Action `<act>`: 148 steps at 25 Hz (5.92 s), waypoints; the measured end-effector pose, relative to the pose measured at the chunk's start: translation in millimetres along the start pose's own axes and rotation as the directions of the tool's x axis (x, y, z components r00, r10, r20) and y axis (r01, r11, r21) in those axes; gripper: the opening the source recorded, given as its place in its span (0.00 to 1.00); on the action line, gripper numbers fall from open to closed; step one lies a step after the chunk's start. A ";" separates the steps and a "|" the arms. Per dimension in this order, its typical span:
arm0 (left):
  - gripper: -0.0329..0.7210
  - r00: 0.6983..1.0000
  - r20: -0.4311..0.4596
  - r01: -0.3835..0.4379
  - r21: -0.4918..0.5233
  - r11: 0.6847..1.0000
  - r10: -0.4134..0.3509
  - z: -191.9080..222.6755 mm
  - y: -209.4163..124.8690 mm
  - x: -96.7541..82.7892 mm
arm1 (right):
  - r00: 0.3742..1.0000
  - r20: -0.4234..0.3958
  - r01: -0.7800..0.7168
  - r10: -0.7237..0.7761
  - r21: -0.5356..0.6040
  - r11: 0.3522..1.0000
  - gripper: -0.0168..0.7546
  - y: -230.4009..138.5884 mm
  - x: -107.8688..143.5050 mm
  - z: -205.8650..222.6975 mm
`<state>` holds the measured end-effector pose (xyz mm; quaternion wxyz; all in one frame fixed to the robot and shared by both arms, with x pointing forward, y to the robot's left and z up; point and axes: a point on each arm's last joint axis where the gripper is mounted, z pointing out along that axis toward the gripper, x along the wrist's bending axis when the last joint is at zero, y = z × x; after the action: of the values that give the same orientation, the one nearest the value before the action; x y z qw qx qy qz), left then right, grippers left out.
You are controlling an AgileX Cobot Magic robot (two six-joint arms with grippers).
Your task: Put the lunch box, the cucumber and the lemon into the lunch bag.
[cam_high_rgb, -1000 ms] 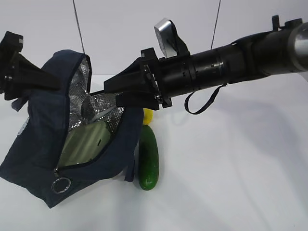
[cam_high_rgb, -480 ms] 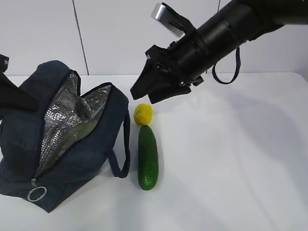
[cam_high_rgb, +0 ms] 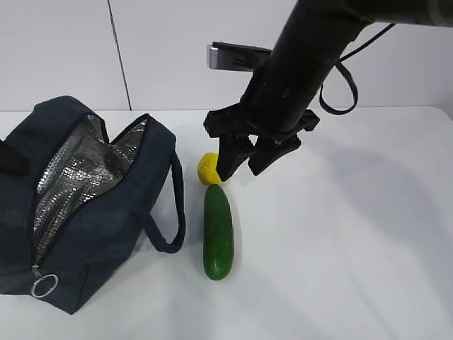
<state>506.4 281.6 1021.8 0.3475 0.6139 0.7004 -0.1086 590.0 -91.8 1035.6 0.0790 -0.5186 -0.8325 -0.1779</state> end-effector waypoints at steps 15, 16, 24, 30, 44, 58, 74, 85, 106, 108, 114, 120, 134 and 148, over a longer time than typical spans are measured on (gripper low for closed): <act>0.04 0.995 -0.080 -0.050 0.042 0.998 0.054 -1.5 -3.3 7.3 | 0.982 0.039 -0.187 0.186 0.030 0.982 0.55 10.4 2.8 58.9; 0.04 0.995 -0.080 -0.050 0.042 0.998 0.054 -1.5 -3.3 7.3 | 0.979 0.042 -0.199 0.197 0.040 0.979 0.55 10.5 1.9 63.9; 0.04 0.995 -0.082 -0.052 0.043 0.998 0.055 -1.6 -3.4 7.5 | 0.968 0.060 -0.245 0.244 0.017 0.969 0.55 15.1 -5.8 83.2; 0.04 0.995 -0.083 -0.053 0.044 0.998 0.056 -1.6 -3.4 7.6 | 0.962 0.068 -0.266 0.264 0.008 0.964 0.55 18.3 -9.6 93.2; 0.04 0.995 -0.083 -0.053 0.044 0.998 0.057 -1.6 -3.4 7.7 | 0.956 0.058 -0.290 0.289 0.014 0.957 0.66 19.7 -12.8 107.4; 0.04 0.995 -0.084 -0.053 0.044 0.998 0.056 -1.6 -3.5 7.8 | 0.950 0.069 -0.308 0.305 0.037 0.951 0.79 18.4 -20.2 130.1; 0.04 0.995 -0.084 -0.053 0.044 0.998 0.056 -1.6 -3.5 7.8 | 0.941 0.062 -0.337 0.333 0.078 0.938 0.76 14.8 -23.4 146.1; 0.04 0.995 -0.084 -0.053 0.044 0.998 0.056 -1.6 -3.5 7.8 | 0.945 0.083 -0.322 0.316 0.079 0.943 0.51 14.2 -25.6 146.9; 0.04 0.993 -0.099 -0.063 0.050 0.997 0.067 -1.8 -3.8 9.1 | 0.973 0.086 -0.231 0.217 0.248 0.941 0.50 0.0 -10.6 104.8; 0.04 0.992 -0.103 -0.065 0.047 0.997 0.070 -1.8 -3.5 9.6 | 0.979 0.025 -0.201 0.200 0.225 0.954 0.50 2.0 -1.0 88.8; 0.04 0.991 -0.109 -0.067 0.043 0.997 0.072 -1.8 -3.1 10.0 | 0.961 -0.242 -0.101 0.130 0.131 0.986 0.50 5.9 33.9 42.1; 0.04 0.991 -0.110 -0.066 0.041 0.997 0.070 -1.8 -2.9 10.1 | 0.770 -0.638 -0.072 0.003 -0.083 0.994 0.50 20.5 73.9 3.7; 0.04 0.991 -0.113 -0.066 0.039 0.997 0.070 -2.1 -2.6 10.6 | 0.606 -0.791 -0.429 0.082 -0.239 0.871 0.50 61.1 73.4 19.5; 0.04 0.991 -0.114 -0.066 0.037 0.997 0.070 -2.1 -2.4 10.7 | 0.651 -0.741 -0.437 0.167 -0.185 0.881 0.50 60.5 75.0 97.3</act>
<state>503.3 290.7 1016.1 0.3000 0.6482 0.6961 -0.0728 615.4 31.9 982.3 0.3273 -0.5492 -0.5926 -0.4900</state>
